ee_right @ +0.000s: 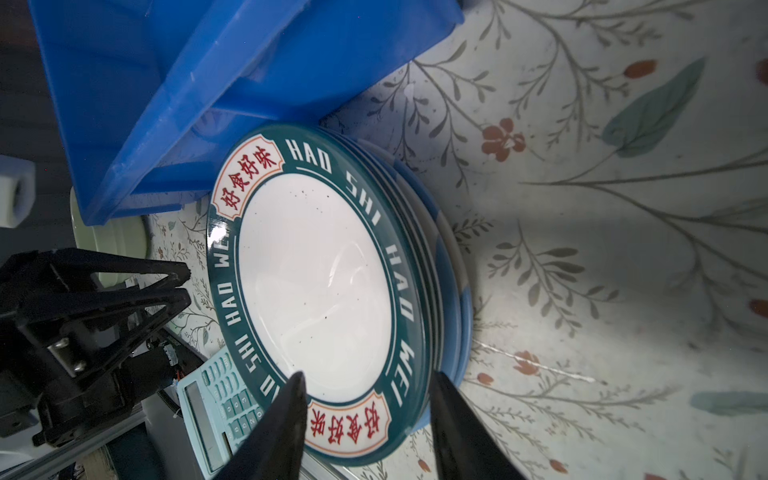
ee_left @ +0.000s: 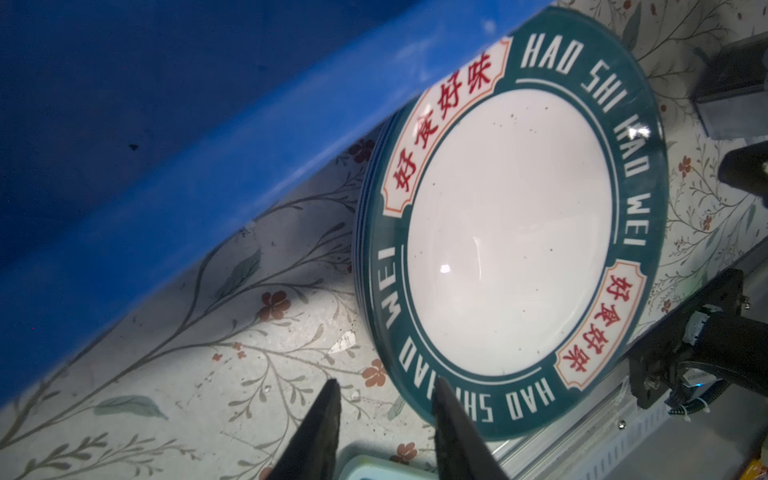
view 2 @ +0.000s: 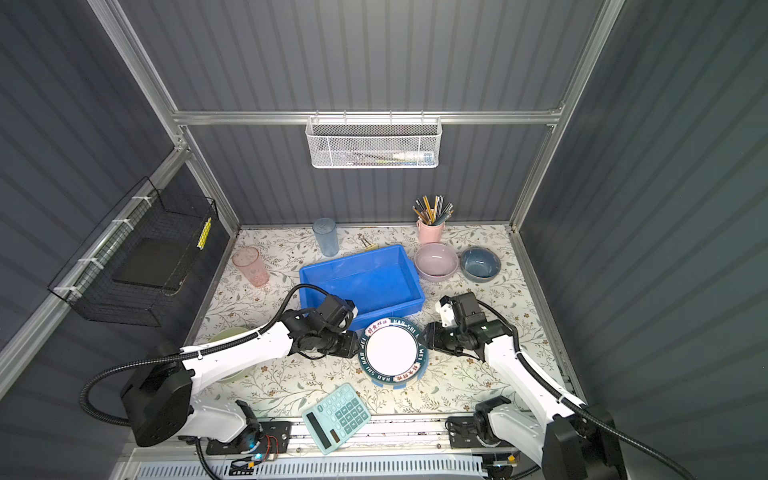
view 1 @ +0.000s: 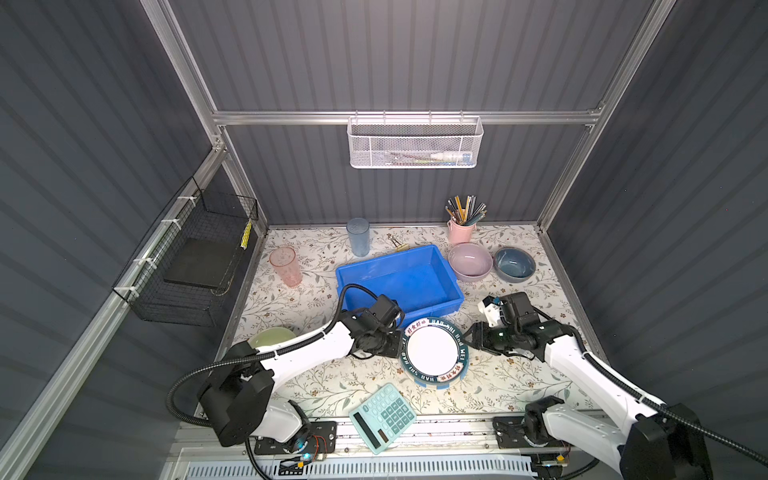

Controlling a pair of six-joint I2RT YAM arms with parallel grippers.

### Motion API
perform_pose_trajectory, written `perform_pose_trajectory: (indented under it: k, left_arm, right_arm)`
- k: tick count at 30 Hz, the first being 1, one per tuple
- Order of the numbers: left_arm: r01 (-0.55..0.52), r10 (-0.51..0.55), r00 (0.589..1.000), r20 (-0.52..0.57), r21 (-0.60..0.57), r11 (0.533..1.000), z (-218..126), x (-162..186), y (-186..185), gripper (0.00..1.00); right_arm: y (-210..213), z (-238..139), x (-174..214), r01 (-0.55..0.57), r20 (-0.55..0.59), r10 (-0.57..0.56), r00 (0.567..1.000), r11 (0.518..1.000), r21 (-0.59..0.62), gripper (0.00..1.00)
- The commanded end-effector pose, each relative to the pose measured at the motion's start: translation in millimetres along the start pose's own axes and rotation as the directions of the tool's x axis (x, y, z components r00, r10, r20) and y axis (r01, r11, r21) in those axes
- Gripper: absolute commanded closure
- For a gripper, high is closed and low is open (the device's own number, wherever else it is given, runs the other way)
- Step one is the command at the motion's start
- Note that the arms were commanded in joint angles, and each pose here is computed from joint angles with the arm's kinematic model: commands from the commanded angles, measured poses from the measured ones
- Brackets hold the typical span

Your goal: Place the mixed dishes into the plastic bin

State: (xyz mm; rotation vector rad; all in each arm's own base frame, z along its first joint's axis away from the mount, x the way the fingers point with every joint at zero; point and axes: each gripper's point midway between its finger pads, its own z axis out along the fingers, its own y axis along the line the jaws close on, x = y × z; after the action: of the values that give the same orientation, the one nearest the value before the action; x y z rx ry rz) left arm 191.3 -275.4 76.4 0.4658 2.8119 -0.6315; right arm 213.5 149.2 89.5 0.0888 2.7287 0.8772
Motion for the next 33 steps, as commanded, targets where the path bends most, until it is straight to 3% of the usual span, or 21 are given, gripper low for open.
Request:
perform_pose_trajectory:
  k: [1, 11, 23, 33]
  left_arm:
    - [-0.029, 0.029, 0.999, -0.021, 0.013, 1.000, 9, 5, -3, 0.66]
    - [-0.029, 0.029, 0.999, -0.035, -0.012, 1.000, 20, 5, 1, 0.74]
    - [-0.022, 0.020, 0.998, -0.062, -0.029, 0.999, 31, 10, 5, 0.84]
    - [-0.018, 0.015, 0.997, -0.073, -0.038, 0.999, 36, 12, 7, 0.86]
  right_arm:
    - [-1, 8, 6, -0.009, -0.031, 0.009, 0.999, 1.000, -0.017, 0.55]
    - [-12, 21, 12, -0.037, -0.071, 0.037, 0.997, 0.999, 0.008, 0.59]
    - [0, 17, 13, -0.036, -0.072, 0.032, 0.997, 0.998, -0.054, 0.61]
    - [16, 3, 11, -0.003, -0.041, -0.002, 0.999, 0.993, -0.116, 0.62]
